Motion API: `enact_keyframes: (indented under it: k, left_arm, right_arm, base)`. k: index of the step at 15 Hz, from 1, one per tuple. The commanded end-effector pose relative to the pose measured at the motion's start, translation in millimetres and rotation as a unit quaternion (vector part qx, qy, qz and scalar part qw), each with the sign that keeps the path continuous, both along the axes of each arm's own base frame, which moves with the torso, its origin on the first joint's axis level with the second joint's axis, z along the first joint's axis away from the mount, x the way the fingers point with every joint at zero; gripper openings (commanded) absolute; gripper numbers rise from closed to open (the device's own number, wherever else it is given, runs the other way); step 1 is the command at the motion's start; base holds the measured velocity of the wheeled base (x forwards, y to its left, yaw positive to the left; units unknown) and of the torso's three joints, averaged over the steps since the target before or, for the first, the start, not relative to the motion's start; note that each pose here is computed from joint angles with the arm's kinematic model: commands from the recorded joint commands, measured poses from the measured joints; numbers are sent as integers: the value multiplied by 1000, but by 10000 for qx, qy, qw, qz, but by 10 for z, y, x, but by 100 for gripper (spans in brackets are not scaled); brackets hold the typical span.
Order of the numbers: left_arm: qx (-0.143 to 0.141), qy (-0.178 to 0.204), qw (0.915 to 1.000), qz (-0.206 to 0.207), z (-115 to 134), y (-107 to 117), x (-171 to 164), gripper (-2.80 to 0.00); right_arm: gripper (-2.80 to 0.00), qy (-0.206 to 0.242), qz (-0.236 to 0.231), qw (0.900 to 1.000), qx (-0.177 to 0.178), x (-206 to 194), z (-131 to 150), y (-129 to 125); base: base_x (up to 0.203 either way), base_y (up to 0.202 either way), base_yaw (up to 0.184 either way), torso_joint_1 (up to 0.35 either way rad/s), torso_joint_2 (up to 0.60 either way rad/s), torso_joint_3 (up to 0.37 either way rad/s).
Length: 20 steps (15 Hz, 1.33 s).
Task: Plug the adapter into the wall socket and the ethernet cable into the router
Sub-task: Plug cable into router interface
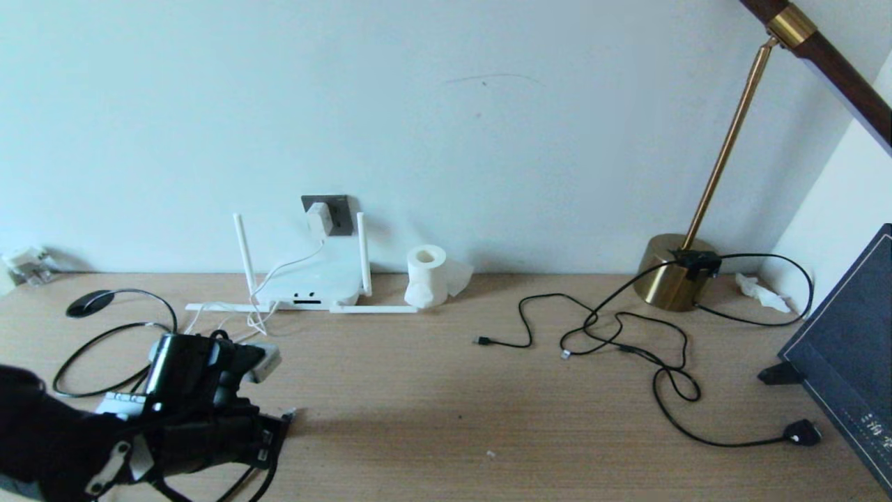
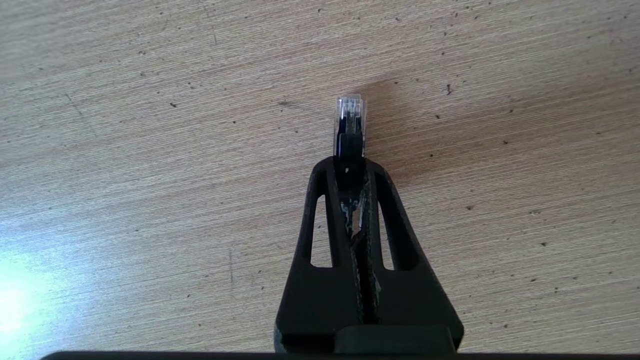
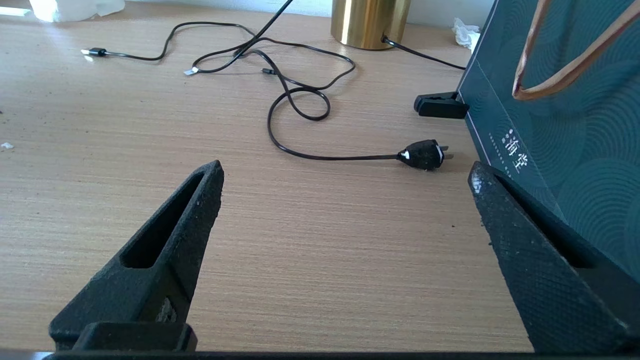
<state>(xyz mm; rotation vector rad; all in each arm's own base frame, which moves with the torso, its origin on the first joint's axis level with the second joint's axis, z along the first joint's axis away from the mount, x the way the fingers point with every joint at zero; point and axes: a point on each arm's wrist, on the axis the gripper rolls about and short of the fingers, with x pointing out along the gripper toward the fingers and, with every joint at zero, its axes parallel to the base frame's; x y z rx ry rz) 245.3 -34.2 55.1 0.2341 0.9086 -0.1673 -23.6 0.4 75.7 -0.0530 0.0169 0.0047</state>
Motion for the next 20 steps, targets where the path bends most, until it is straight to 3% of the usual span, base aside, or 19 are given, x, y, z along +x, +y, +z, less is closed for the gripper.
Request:
enact_keyframes:
  k: [1,5,10,16,18,20]
  left_arm:
    - [-20,80,10000,-19,-31,-9,-6,-280]
    - [-174,-268,9995,39,200,4,12,-280]
    - [-394,57,9992,17,632,7,-51,-280]
    - [-760,819,9936,148,213,72,41,-280]
    - [-827,786,9932,245,105,128,117,-280]
    - [-839,661,9940,230,170,129,104,-280]
  right_arm:
    - [0,6,2,10000,-2,1,0,0]
    - [0,14,2,10000,-2,1,-2,0]
    - [0,7,2,10000,-2,1,0,0]
    - [0,14,2,10000,-2,1,-2,0]
    - [0,7,2,10000,-2,1,0,0]
    - [0,7,2,10000,-2,1,0,0]
  base:
    - [0,0,0,0,0,0]
    - [0,0,0,0,0,0]
    - [0,0,0,0,0,0]
    - [0,0,0,0,0,0]
    - [0,0,0,0,0,0]
    - [0,0,0,0,0,0]
